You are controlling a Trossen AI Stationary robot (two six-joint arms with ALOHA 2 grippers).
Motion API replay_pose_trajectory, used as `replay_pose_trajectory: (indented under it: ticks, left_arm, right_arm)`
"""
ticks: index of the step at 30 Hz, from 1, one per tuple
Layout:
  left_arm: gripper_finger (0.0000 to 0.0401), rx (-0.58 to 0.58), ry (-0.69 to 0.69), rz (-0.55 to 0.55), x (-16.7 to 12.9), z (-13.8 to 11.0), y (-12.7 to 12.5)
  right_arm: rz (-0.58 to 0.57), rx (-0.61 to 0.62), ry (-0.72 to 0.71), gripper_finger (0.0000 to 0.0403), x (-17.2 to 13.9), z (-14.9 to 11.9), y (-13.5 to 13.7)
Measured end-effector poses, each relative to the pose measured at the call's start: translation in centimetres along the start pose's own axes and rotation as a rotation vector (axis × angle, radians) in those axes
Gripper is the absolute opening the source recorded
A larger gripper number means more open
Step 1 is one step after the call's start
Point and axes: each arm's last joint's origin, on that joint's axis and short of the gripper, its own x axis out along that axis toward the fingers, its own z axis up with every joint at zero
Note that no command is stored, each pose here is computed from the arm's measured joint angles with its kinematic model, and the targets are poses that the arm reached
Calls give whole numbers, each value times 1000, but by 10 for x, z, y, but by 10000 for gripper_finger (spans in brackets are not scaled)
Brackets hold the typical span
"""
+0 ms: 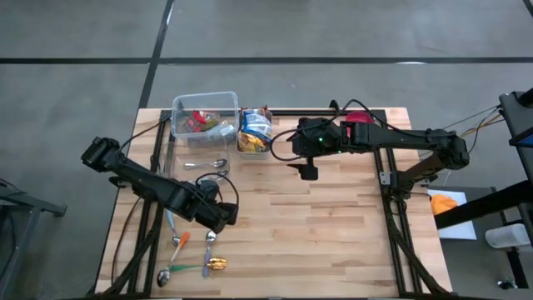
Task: Pick & Place Food Item
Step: Put the purple spoon into the transparent bin
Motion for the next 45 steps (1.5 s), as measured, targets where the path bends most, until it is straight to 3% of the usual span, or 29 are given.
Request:
replay_pose_trajectory:
  ticks: [7,21,28,37,40,45]
  left_arm:
    - [152,-5,0,0,0,0,0]
    - [152,-133,39,-3,9,-14,5]
    - [152,-193,174,-35,21,-25,4]
    - [152,-205,182,-60,22,-26,3]
    - [152,-214,187,-39,26,-26,6]
    - [152,-325,344,116,37,-36,20]
  right_arm:
    - [0,0,1,384,0,0,0]
    - [0,0,1,384,0,0,0]
    - [-1,0,1,384,0,0,0]
    - [0,0,0,384,0,0,0]
    - [0,0,1,384,0,0,0]
    - [0,0,1,384,0,0,0]
